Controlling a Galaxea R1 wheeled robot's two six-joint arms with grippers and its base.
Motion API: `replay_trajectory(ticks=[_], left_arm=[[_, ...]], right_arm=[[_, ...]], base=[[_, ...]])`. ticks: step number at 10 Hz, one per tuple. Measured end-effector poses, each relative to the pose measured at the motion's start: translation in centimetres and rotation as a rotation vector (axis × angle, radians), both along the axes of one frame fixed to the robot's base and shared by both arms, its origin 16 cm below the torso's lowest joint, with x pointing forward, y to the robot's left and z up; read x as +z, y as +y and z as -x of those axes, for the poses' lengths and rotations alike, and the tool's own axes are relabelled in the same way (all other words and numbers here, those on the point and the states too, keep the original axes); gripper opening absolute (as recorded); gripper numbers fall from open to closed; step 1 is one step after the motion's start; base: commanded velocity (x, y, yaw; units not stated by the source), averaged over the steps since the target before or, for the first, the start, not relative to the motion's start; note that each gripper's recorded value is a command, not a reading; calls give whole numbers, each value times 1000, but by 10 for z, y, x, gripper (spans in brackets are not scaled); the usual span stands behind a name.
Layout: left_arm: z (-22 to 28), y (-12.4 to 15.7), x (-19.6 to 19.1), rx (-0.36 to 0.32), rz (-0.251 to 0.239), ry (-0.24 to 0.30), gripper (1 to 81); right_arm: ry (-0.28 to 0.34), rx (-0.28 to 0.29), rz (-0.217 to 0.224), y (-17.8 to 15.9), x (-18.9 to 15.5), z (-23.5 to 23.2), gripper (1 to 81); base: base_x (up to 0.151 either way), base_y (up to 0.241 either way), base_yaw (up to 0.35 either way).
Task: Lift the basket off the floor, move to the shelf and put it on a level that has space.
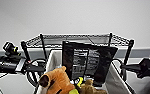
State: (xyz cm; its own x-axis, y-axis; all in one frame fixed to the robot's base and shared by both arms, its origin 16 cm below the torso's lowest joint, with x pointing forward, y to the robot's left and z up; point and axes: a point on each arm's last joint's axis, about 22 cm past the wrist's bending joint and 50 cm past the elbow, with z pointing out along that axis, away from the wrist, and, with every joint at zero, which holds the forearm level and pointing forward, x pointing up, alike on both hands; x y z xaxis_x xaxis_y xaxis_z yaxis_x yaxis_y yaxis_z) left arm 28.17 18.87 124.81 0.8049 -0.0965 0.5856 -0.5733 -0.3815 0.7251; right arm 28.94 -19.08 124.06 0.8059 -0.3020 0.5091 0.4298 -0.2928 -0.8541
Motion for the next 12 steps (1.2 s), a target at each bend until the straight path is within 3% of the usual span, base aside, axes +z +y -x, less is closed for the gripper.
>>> replay_trajectory(ticks=[4, 9, 12], left_arm=[[-5, 0, 31, 8, -7, -13, 10], [-23, -3, 69, 18, -30, -16, 10], [-30, -6, 82, 26, -27, -19, 10]], right_arm=[[-20, 11, 9, -3, 38, 2, 10], [-8, 9, 10, -5, 56, -13, 10], [-39, 9, 13, -5, 84, -13, 10]], base=[[0, 0, 0], [0, 0, 0], [0, 0, 0]])
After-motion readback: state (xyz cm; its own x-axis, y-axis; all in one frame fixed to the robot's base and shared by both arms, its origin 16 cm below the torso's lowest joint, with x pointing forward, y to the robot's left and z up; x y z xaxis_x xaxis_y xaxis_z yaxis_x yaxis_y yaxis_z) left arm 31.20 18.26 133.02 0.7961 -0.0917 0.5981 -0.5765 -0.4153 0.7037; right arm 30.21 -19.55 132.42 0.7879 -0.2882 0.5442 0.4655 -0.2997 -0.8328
